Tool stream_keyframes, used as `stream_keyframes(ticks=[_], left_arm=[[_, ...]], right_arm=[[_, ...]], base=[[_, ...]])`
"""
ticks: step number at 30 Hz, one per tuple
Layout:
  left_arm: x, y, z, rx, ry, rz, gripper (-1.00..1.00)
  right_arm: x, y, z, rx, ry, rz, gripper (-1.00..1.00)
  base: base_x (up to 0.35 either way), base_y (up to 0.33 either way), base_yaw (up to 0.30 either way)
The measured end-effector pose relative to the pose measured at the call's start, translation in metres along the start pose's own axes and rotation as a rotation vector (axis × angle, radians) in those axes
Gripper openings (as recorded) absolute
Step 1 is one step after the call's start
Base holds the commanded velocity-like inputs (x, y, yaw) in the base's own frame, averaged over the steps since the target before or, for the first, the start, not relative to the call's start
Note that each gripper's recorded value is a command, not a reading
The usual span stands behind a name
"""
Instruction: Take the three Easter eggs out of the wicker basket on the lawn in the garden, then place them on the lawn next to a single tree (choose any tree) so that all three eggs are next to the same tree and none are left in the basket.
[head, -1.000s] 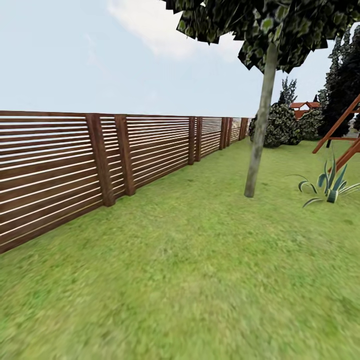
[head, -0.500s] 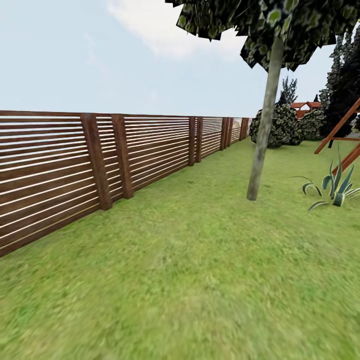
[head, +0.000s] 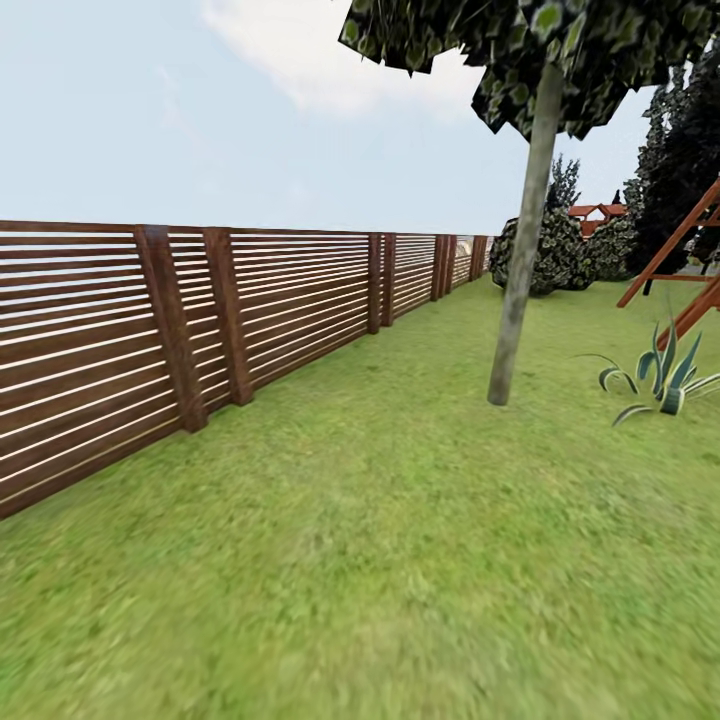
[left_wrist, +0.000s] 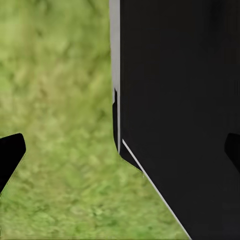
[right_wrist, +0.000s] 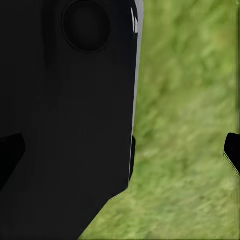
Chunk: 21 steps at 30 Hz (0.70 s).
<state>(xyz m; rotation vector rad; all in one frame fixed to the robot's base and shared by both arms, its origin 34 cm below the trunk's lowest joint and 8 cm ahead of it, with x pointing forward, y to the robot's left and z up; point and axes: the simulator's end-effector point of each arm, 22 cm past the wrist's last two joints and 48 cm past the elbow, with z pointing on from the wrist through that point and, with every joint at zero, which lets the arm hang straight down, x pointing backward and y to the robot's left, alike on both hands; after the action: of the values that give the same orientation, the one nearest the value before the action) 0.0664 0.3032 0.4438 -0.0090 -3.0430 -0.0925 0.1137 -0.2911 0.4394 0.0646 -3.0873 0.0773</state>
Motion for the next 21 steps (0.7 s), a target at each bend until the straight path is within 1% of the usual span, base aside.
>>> stream_keyframes(ticks=[21], left_arm=[[-0.0001,-0.0005,0.0,0.001,0.0,0.0,1.0]], right_arm=[[-0.0001,0.0,0.0,0.0,0.0,-0.001,1.0]], base=[[0.318,0.0,0.0]])
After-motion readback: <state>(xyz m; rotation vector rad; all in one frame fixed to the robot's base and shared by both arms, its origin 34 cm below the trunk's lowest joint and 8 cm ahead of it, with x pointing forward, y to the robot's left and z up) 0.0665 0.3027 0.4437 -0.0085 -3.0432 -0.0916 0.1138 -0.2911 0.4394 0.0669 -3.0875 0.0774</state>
